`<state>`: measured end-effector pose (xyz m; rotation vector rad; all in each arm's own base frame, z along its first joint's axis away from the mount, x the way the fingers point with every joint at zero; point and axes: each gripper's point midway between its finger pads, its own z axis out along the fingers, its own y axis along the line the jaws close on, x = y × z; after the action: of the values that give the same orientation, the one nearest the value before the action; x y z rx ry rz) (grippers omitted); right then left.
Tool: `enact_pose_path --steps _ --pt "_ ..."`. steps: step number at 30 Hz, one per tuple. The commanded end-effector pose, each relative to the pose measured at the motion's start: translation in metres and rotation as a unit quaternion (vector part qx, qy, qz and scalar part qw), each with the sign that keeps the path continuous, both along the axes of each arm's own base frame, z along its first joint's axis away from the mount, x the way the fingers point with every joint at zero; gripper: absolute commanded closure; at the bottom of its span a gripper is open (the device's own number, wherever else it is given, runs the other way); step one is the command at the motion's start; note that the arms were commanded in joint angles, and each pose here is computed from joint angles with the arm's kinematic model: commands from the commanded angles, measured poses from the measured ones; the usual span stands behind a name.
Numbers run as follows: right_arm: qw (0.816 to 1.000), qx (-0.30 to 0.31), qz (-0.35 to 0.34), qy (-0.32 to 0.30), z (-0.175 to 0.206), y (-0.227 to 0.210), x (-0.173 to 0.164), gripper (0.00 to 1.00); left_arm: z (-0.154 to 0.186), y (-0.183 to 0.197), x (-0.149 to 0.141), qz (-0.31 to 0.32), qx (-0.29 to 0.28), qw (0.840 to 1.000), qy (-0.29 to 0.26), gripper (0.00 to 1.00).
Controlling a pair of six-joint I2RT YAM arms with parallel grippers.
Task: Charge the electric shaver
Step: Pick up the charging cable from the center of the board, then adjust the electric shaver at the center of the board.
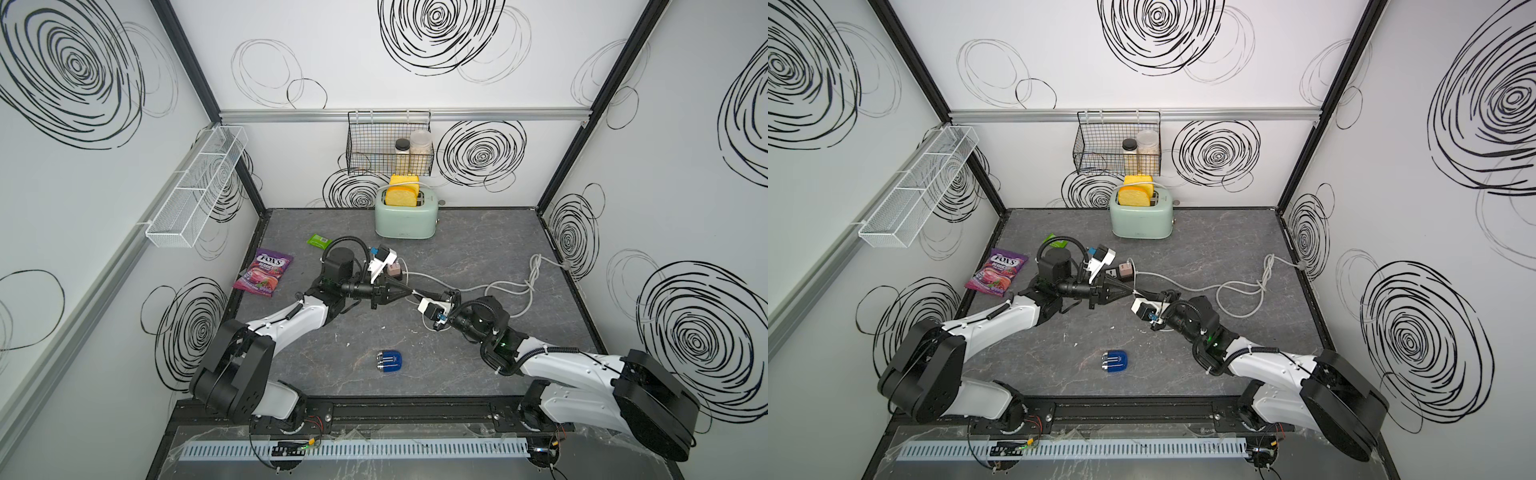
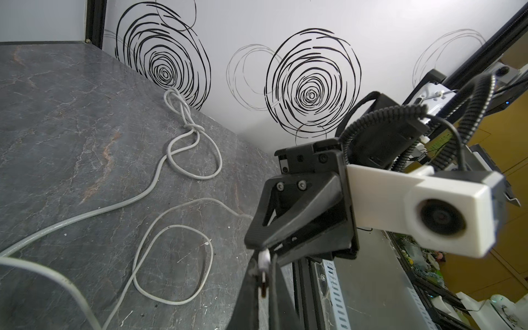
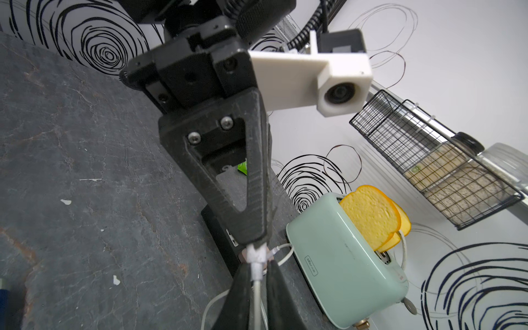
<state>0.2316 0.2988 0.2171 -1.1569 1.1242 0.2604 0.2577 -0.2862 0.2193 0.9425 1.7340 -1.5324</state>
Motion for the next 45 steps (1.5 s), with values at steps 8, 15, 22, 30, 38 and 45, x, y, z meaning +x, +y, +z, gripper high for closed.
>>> enact_pose_path --steps 8,15,22,30,38,45 --pt "0.999 0.036 0.005 -0.03 0.021 0.008 -0.001 0.87 0.005 -0.001 0.0 -0.014 -0.01 1.0 0.001 1.0" --pt "0.999 0.032 -0.003 -0.026 0.017 0.008 0.001 0.9 0.007 -0.001 -0.004 -0.021 -0.014 1.0 0.002 1.0" --pt "0.999 0.04 -0.01 -0.032 0.022 0.007 0.002 0.94 0.005 -0.001 -0.005 -0.023 -0.012 1.0 0.005 1.0" --pt "0.998 0.06 -0.019 -0.002 0.036 0.0 0.005 1.0 -0.008 0.012 0.014 0.044 0.024 0.999 -0.003 0.78" --pt "0.988 0.088 -0.079 0.101 0.039 -0.044 0.032 1.0 -0.01 0.05 0.016 0.124 0.127 0.965 -0.193 0.05" --pt "0.983 0.1 -0.114 0.103 0.05 -0.08 0.039 1.0 -0.067 0.057 -0.044 0.019 0.254 0.907 -0.335 0.03"
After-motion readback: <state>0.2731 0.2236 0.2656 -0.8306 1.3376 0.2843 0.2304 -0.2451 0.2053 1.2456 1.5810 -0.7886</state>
